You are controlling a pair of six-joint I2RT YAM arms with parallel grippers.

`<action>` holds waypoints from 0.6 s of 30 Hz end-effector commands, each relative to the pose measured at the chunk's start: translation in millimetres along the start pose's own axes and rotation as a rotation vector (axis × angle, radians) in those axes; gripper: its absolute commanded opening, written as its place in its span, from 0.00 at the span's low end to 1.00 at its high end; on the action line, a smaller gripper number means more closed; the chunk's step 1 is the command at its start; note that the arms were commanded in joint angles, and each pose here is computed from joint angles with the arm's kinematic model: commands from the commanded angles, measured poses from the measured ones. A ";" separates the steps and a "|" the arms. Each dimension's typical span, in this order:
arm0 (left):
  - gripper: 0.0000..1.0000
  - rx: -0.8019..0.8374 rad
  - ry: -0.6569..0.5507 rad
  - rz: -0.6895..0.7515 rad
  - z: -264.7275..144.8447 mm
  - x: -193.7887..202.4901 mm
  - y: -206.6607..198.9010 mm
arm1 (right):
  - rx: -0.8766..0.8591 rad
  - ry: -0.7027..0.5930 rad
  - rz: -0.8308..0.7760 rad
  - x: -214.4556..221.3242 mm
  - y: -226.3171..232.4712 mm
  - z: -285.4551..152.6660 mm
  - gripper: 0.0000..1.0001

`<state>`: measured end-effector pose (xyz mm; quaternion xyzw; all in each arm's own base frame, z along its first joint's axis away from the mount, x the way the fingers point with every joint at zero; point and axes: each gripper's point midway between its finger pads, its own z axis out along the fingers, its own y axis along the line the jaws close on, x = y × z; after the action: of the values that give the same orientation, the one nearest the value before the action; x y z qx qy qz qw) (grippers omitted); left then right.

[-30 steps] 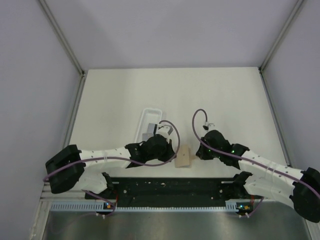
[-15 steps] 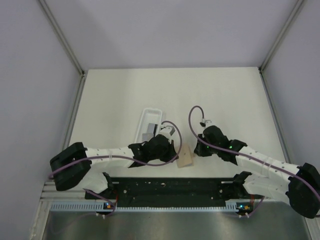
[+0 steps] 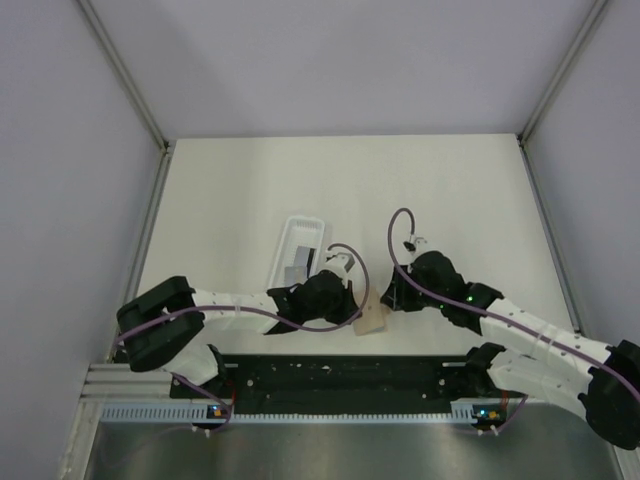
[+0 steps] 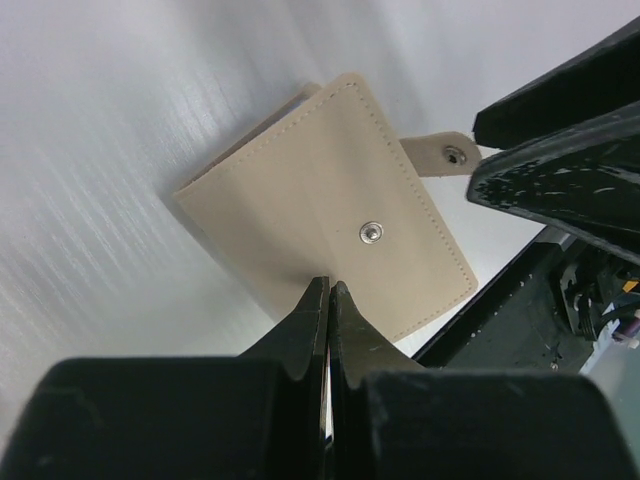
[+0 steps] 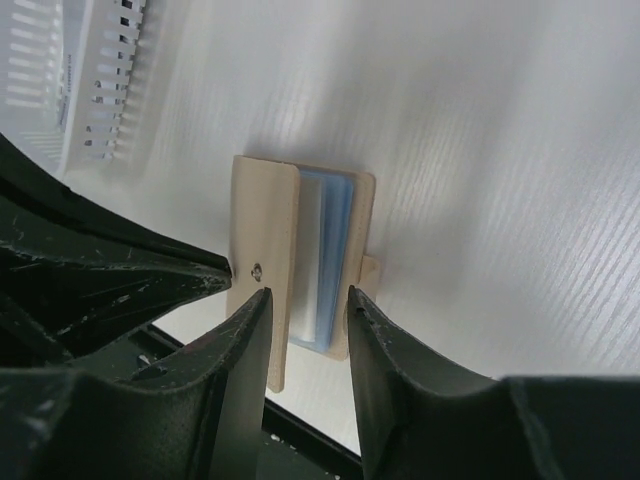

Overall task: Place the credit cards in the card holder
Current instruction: Close the card holder at the center of the board.

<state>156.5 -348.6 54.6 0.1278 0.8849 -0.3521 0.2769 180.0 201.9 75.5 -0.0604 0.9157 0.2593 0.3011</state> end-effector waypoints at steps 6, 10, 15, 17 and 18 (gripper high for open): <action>0.00 0.001 0.008 -0.012 13.6 7.8 6.1 | -0.077 -0.110 0.087 -22.7 8.1 -13.6 0.36; 0.00 -0.007 0.022 -0.020 16.5 14.6 11.3 | -0.020 -0.135 0.139 -24.3 -8.4 -15.6 0.36; 0.00 -0.014 0.026 -0.020 16.9 17.7 14.3 | 0.093 -0.130 0.191 -18.4 -36.0 -13.5 0.28; 0.00 -0.012 0.027 -0.019 16.6 17.8 14.1 | 0.112 -0.127 0.200 -16.4 -41.1 -12.3 0.21; 0.00 -0.015 0.027 -0.020 16.3 17.4 14.8 | 0.119 -0.122 0.197 -15.0 -42.9 -11.6 0.19</action>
<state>156.3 -352.0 33.3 0.1233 0.8902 -0.3487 0.2661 193.4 170.8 80.7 0.0385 0.9066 0.2613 0.3290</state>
